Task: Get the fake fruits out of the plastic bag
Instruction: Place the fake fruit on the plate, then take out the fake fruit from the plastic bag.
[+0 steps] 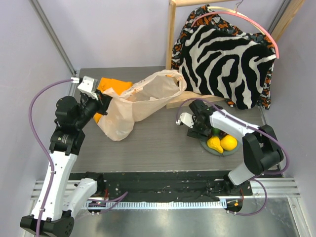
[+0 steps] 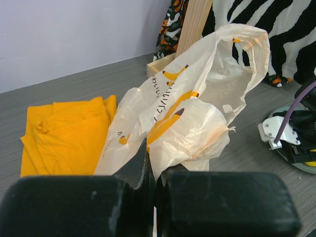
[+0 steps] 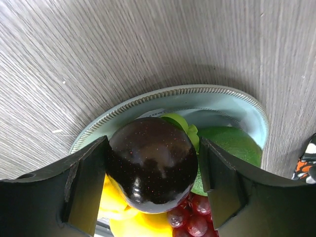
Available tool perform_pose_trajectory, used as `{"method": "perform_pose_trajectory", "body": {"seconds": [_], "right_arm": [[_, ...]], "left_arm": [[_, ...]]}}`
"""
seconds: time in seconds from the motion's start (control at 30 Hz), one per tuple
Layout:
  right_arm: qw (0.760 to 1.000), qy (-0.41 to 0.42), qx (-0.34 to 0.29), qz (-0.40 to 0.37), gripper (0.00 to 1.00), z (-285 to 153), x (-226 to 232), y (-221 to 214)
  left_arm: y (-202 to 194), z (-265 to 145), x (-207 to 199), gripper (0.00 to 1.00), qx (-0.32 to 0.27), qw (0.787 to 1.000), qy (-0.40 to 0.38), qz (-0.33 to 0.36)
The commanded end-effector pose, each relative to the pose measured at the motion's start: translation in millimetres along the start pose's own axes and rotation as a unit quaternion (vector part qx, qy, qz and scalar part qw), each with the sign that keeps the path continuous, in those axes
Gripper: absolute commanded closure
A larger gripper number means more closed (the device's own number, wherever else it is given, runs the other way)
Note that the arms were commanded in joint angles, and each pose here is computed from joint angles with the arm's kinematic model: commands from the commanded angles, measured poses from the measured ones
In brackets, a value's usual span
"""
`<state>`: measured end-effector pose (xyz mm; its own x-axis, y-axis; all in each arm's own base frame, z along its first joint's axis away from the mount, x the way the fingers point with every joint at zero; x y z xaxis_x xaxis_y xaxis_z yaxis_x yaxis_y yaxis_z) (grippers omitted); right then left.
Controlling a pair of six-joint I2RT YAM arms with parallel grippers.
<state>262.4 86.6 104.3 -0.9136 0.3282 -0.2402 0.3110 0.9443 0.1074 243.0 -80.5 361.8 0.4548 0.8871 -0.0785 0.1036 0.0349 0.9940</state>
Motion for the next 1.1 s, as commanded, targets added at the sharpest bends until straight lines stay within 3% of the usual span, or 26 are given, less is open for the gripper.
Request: {"method": "perform_pose_trajectory", "body": {"seconds": [0.0,0.03,0.07,0.13,0.2,0.33,0.43,0.5,0.63,0.77,0.87,1.07], "right_arm": [[1.0,-0.023,0.015,0.003,0.35,-3.0,-3.3,-6.8],[1.0,-0.023,0.011,0.006,0.19,-4.5,-3.1,-5.3],[1.0,-0.025,0.007,0.009,0.13,-6.0,-4.0,-4.0],[0.999,-0.022,-0.011,0.022,0.04,-15.1,-7.7,3.9],[0.999,-0.016,-0.024,0.031,0.0,-22.2,-10.0,11.6],[0.996,-0.004,-0.068,0.064,0.0,-65.2,-25.6,40.7],[0.985,0.035,-0.151,0.069,0.01,-111.4,-25.5,72.7],[0.966,0.097,-0.237,0.046,0.0,-142.7,-11.5,95.5],[0.919,0.104,-0.378,0.039,0.0,-204.3,-2.7,143.3],[0.903,0.115,-0.415,0.007,0.07,-217.1,16.0,184.1],[0.911,0.042,-0.409,0.011,0.12,-211.6,8.1,203.3],[0.879,-0.095,-0.467,-0.013,0.09,-230.5,-27.6,228.0]], "left_arm": [[4.8,0.7,-2.5,1.0,-0.014,1.0,-0.012,-0.003],[5.4,0.5,-2.4,1.0,-0.016,1.0,-0.012,-0.003],[5.1,0.2,-3.0,1.0,-0.016,1.0,-0.013,-0.004],[4.1,0.7,-3.3,1.0,-0.015,1.0,-0.015,-0.004],[3.8,1.7,-2.9,1.0,-0.013,1.0,-0.015,-0.004],[3.6,2.7,-4.4,1.0,-0.012,1.0,-0.023,-0.004],[0.6,1.8,-4.6,1.0,-0.006,1.0,-0.024,-0.002],[-3.0,-1.4,-5.1,1.0,0.002,1.0,-0.024,-0.002],[-18.1,-8.0,-5.2,1.0,0.019,1.0,-0.024,0.002],[-22.6,-14.7,-11.1,1.0,0.032,0.998,-0.048,0.011],[-21.8,-24.0,-16.5,1.0,0.049,0.996,-0.07,0.037],[-32.8,-57.1,-27.8,1.0,0.106,0.983,-0.11,0.098]]}}
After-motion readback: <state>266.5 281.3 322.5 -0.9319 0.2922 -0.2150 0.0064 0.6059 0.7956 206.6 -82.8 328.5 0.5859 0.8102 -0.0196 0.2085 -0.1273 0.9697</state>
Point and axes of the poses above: each gripper's point midway between its finger pads, its own z axis out along the fingers, its own x axis along the line the jaws close on, y = z × x, the point moved 5 cm from there along -z, back along the fingers
